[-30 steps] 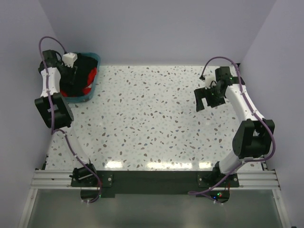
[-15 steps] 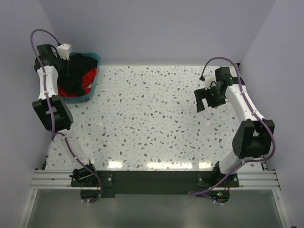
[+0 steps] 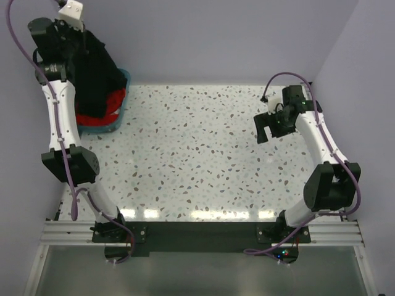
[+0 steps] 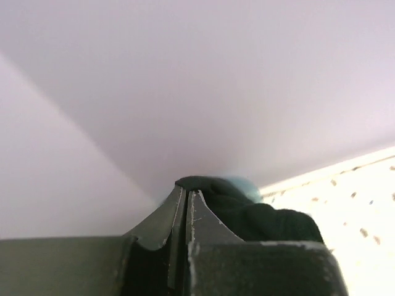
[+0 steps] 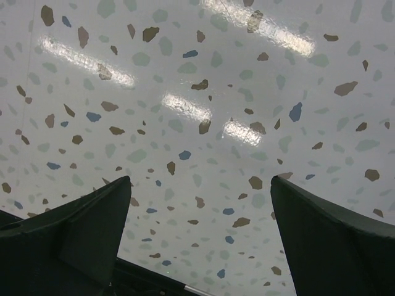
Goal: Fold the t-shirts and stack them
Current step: Grab the tshirt from the pile, then move the tshirt to the center of the board
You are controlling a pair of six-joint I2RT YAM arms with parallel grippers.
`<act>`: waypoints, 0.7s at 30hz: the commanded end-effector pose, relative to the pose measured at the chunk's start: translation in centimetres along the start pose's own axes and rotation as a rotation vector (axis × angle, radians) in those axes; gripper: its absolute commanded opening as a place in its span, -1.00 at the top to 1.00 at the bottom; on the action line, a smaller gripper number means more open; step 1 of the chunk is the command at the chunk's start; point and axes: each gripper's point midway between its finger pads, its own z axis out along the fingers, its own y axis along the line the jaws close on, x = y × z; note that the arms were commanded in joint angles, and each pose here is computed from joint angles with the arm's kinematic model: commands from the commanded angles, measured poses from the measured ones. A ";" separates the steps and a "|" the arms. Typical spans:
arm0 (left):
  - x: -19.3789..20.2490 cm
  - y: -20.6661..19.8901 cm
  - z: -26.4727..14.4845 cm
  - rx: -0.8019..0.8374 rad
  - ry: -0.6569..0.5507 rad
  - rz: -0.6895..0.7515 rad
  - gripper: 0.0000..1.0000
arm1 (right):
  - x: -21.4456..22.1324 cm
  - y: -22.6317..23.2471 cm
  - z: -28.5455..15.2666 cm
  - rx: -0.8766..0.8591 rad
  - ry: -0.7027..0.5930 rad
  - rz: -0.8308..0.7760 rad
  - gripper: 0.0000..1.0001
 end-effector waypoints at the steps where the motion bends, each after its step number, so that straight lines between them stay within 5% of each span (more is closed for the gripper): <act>1: -13.5 -4.9 -2.9 0.053 -0.343 0.116 1.00 | -1.7 0.0 -2.6 0.039 -0.082 -0.043 -0.97; 13: -33.9 -15.8 -15.6 0.154 -0.999 0.077 1.00 | -2.6 -1.2 -6.6 0.134 -0.240 -0.029 -0.97; 21: -35.6 -16.8 -18.4 0.215 -1.035 -0.094 1.00 | -2.5 -3.1 -8.7 0.198 -0.318 0.021 -0.97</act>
